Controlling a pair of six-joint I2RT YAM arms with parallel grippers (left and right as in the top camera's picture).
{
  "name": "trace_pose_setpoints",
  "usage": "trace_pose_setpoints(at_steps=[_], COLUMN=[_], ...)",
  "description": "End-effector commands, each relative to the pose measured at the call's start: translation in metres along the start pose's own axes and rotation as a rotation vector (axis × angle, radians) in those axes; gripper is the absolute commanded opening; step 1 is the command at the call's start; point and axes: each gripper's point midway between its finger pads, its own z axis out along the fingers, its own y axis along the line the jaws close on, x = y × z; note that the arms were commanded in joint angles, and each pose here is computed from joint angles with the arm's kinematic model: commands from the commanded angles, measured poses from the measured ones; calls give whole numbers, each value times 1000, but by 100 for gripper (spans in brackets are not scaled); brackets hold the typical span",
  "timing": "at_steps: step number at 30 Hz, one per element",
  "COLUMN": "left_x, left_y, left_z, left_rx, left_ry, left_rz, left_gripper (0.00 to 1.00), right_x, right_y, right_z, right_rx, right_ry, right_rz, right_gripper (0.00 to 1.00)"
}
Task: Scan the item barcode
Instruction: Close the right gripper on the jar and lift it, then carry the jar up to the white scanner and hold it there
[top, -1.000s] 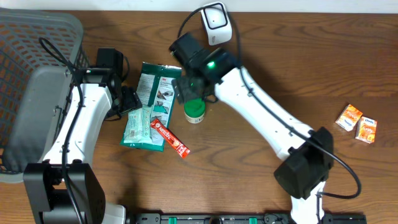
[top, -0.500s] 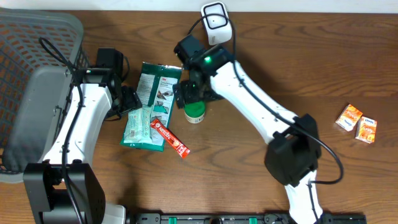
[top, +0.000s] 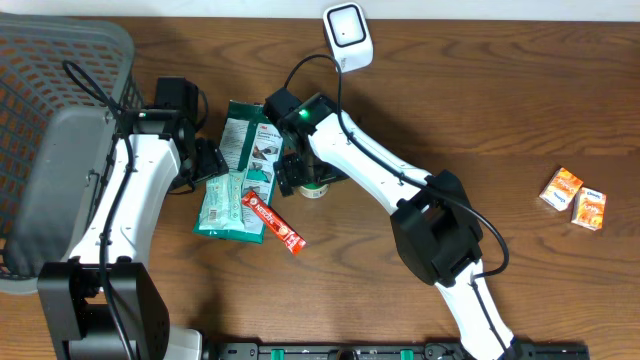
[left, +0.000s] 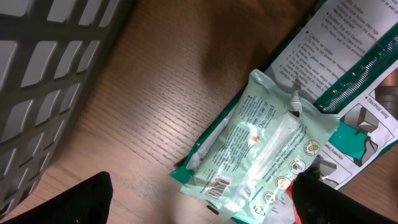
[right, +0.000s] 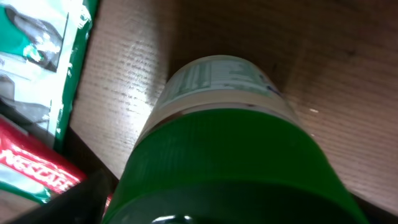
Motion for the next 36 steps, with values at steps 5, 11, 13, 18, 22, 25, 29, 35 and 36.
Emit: trace_pose_setpoints(at_steps=[5, 11, 13, 18, 22, 25, 29, 35, 36], left_x=[-6, -6, -6, -6, -6, -6, -6, -6, -6], left_y=[2, 2, 2, 2, 2, 2, 2, 2, 2], left_z=[-9, -9, -9, -9, -9, -9, -9, -9, -9], left_rx=[5, 5, 5, 5, 5, 5, 5, 5, 5], left_ry=[-30, -30, -30, -30, -30, -30, -30, -30, -30], left_rz=[-7, -7, -7, -7, -7, -7, -7, -7, -7], left_gripper=[93, 93, 93, 93, 93, 93, 93, 93, 93], right_x=[-8, -16, -19, -22, -22, -24, -23, -27, -28], right_y=[-9, -9, -8, -6, -7, -10, -12, -18, -19], right_z=[-3, -3, -3, -3, -3, -3, -3, -38, -50], right_rx=[8, 14, 9, 2, 7, 24, 32, 19, 11], right_ry=[-19, -56, -66, -79, -82, -89, -88, -125, -143], right_rz=[2, -11, -8, 12, 11, 13, 12, -14, -10], right_gripper=[77, 99, 99, 91, 80, 65, 56, 48, 45])
